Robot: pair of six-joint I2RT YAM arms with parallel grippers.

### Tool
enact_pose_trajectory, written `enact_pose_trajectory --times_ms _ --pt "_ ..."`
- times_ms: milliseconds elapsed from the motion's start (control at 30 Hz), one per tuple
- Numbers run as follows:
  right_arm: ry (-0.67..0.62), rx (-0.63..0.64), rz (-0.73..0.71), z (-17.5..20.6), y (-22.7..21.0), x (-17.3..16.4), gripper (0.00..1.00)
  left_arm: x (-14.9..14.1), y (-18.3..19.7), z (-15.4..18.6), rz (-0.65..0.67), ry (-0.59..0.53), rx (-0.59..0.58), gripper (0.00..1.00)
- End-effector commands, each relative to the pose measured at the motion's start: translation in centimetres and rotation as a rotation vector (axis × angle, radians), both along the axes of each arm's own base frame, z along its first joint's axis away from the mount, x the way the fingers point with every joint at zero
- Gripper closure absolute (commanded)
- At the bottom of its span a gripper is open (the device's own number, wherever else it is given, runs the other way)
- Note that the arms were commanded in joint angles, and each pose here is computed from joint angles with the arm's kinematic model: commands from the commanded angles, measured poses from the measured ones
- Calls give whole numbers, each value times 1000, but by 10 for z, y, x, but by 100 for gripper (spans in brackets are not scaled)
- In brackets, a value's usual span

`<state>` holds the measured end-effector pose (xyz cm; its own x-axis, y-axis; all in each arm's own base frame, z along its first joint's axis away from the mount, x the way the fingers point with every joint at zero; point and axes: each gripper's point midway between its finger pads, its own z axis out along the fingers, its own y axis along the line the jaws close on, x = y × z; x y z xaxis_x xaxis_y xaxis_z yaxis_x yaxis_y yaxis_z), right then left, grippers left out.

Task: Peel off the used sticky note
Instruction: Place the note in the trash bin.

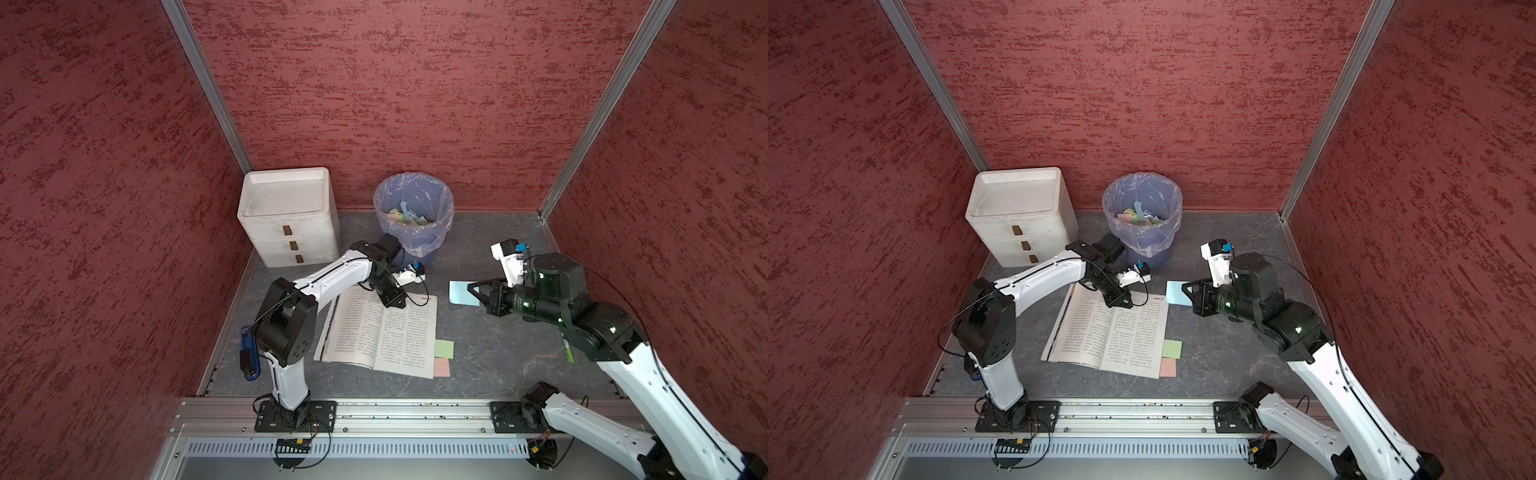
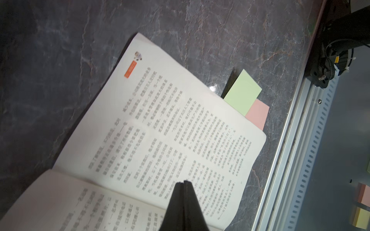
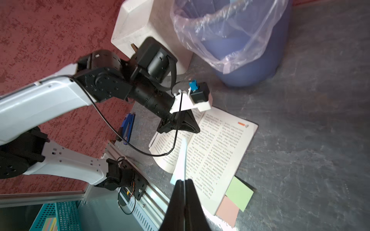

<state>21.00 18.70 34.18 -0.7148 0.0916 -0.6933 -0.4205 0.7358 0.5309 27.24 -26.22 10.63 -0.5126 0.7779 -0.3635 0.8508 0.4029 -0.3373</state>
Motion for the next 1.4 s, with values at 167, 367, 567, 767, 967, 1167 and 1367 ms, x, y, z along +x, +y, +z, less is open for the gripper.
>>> enact_pose_trajectory --times_ms 167,367,567,767,967,1167,1367 --pt "-90 -48 -79 53 10 77 100 3 63 -7 142 29 -6 98" --pt "-116 -56 -173 71 28 165 100 0 87 -12 203 27 -13 98" --pt "-99 -62 -182 69 59 232 100 0 114 -25 236 20 26 98" --pt "-104 -95 -218 48 76 276 100 -5 144 -49 255 15 98 99" --pt "-147 -169 -236 28 87 296 100 -16 158 -70 238 3 163 99" --pt "-200 -221 -219 19 99 305 98 -23 155 -78 217 3 185 99" --pt "-292 -290 -183 25 116 304 66 -29 150 -80 207 24 183 99"
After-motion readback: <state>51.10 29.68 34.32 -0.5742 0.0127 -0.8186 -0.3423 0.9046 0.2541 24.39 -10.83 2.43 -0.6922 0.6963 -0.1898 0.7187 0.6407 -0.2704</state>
